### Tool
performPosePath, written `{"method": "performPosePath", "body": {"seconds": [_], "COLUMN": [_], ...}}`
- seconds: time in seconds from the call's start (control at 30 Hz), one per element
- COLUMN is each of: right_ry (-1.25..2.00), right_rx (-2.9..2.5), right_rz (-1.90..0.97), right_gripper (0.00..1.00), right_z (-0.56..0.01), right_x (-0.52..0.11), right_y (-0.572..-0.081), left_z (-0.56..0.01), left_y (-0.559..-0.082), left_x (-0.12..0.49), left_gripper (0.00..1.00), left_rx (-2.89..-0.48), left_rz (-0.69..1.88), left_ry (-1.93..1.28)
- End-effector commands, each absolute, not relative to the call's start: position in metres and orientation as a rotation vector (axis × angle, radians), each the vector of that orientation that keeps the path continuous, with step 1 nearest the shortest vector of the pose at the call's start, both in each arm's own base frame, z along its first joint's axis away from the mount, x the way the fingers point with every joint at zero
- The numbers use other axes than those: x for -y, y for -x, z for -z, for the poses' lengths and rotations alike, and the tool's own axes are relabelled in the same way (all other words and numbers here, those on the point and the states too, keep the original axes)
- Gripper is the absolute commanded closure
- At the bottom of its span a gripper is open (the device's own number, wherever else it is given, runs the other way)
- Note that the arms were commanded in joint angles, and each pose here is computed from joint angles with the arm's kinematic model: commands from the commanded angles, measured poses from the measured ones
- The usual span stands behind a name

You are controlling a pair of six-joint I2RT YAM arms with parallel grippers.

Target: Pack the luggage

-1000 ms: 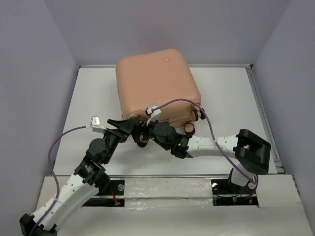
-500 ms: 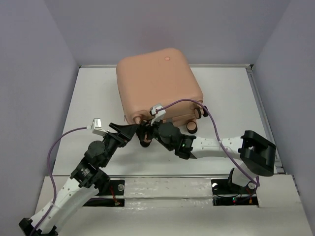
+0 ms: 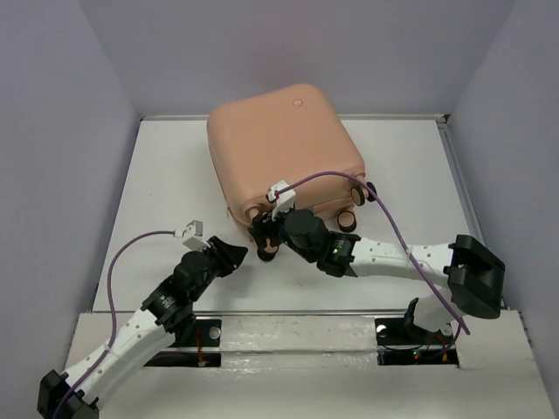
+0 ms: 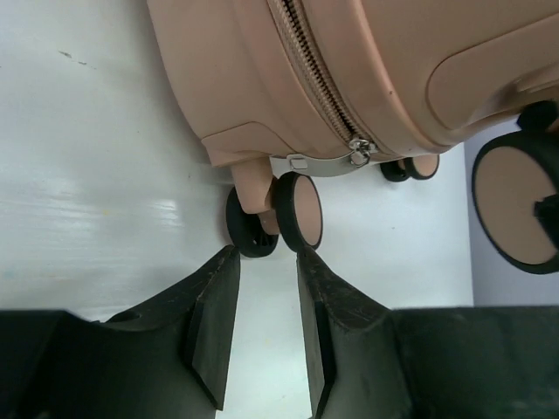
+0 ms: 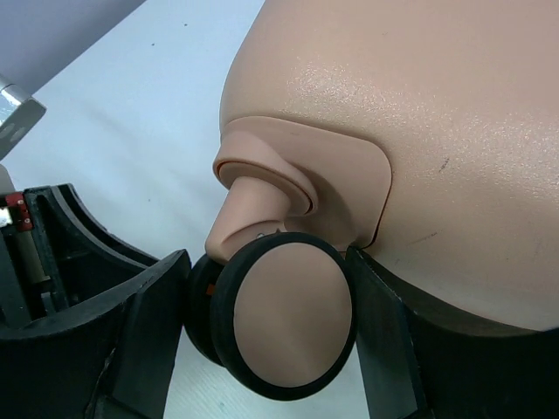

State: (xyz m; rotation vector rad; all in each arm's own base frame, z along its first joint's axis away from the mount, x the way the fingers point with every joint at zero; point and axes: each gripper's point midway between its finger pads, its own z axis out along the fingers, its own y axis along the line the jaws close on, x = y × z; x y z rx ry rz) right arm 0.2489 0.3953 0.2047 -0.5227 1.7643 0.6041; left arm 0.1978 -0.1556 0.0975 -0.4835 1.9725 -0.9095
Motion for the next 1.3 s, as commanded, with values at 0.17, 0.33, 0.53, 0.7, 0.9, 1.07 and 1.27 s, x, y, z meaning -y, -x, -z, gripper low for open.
{"method": "performPosePath", "body": {"seconds": [0.17, 0.33, 0.53, 0.7, 0.9, 1.07, 1.27], "right_ry": [0.448, 0.456, 0.476, 0.486, 0.495, 0.490, 0.461], "right_rx": [-1.637, -1.646, -1.643, -1.648, -1.657, -1.666, -1.678], "right_rz": [-0.671, -0.692, -0.731, -0.748, -0.781, -0.797, -0.788], "right_gripper": [0.89, 0.89, 0.90, 0.90, 0.90, 0.90, 0.93], "right_z": [-0.276, -0.272, -0.274, -0.272, -0.269, -0.265, -0.261], "right_x": [-0.400, -0.407, -0.415, -0.418, -0.420, -0.418, -0.404], "right_y": [-0.268, -0.267, -0.264, -0.262, -0.257, -0.254, -0.250], "left_z": [-0.149, -0.155, -0.161, -0.167, -0.158, -0.155, -0.144], "left_y": [-0.225, -0.234, -0.243, -0.253, -0.267, -0.274, -0.277], "left_x": [0.173, 0.176, 0.185, 0.184, 0.184, 0.176, 0.151], "left_gripper": [0.57, 0.58, 0.59, 0.58, 0.58, 0.87, 0.94], "left_rx": [-1.767, -1.761, -1.768, -1.757, -1.799, -1.804, -1.839], "left_rz": [0.924, 0.857, 0.821, 0.771, 0.680, 0.599, 0.442], "left_ry": [0.299, 0.237, 0.176, 0.179, 0.180, 0.203, 0.262]}}
